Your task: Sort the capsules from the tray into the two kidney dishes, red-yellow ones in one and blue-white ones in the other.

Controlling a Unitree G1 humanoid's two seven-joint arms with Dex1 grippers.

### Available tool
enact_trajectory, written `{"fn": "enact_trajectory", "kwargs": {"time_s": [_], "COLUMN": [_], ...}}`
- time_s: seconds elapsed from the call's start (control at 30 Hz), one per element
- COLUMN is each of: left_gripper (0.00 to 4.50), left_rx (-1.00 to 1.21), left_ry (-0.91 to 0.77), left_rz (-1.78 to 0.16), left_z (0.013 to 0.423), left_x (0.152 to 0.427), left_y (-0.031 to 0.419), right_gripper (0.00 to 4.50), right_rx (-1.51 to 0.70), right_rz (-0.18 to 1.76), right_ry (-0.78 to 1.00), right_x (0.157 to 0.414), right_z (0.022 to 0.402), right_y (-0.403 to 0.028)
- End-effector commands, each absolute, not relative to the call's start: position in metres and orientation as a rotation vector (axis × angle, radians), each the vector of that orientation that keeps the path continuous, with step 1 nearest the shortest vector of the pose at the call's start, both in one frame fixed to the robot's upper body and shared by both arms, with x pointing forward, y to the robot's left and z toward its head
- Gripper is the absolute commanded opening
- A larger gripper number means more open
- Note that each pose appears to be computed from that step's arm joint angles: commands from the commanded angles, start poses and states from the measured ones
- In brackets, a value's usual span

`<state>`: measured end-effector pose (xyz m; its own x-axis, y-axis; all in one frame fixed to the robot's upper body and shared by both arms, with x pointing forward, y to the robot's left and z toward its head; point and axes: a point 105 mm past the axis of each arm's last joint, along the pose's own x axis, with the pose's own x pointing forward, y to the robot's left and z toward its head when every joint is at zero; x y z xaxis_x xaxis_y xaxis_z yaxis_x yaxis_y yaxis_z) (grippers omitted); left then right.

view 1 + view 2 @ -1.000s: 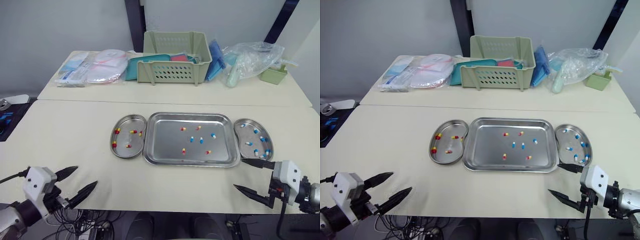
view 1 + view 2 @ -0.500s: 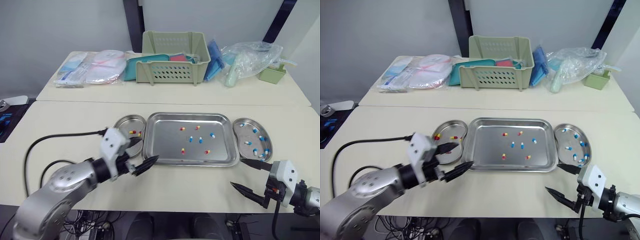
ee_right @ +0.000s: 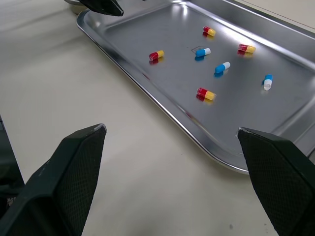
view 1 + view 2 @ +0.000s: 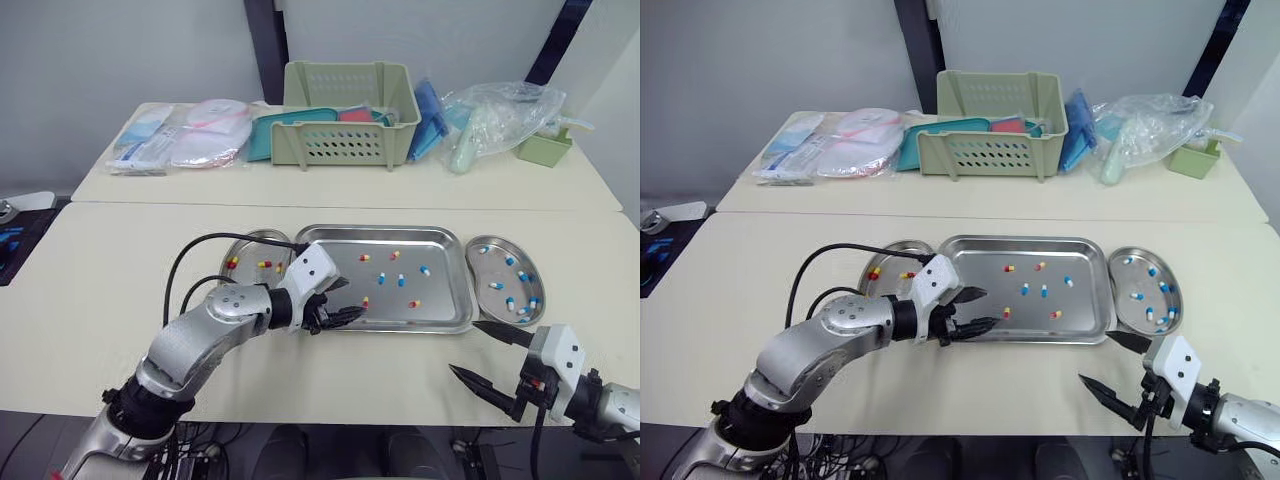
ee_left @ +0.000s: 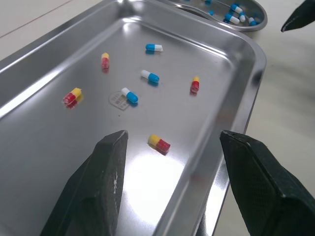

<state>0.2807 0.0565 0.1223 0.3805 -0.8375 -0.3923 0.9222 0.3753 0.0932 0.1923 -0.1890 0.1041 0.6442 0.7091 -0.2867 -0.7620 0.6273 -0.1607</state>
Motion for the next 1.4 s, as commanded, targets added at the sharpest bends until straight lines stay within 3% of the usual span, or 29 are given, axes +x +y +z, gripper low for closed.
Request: {"fn": "enact_trajectory", "kwargs": {"time_s": [0.03, 0.53, 1.17, 1.27, 1.4], "left_gripper": [3.03, 3.03, 3.03, 2.47, 1.30], "left_rx": [0.399, 0.567, 0.639, 0.641, 0.641], "left_ry": [0.275, 0.293, 0.315, 0.332, 0.338], "left_rz": [-1.224, -1.401, -1.542, -1.538, -1.538], "left_z": [0.124, 0.112, 0.090, 0.088, 0.087], "left_x": [0.289, 0.325, 0.331, 0.333, 0.333], "left_y": [0.051, 0.043, 0.031, 0.031, 0.032], "right_gripper": [4.50, 4.50, 4.50, 4.50, 4.50], "right_rx": [-0.280, -0.251, -0.242, -0.243, -0.244], "right_rz": [0.863, 0.879, 0.878, 0.873, 0.871], "right_ry": [0.169, 0.150, 0.156, 0.156, 0.155], "right_x": [0.190, 0.189, 0.185, 0.185, 0.185], "right_z": [0.111, 0.115, 0.117, 0.117, 0.117], "right_y": [-0.181, -0.173, -0.167, -0.167, -0.167]}}
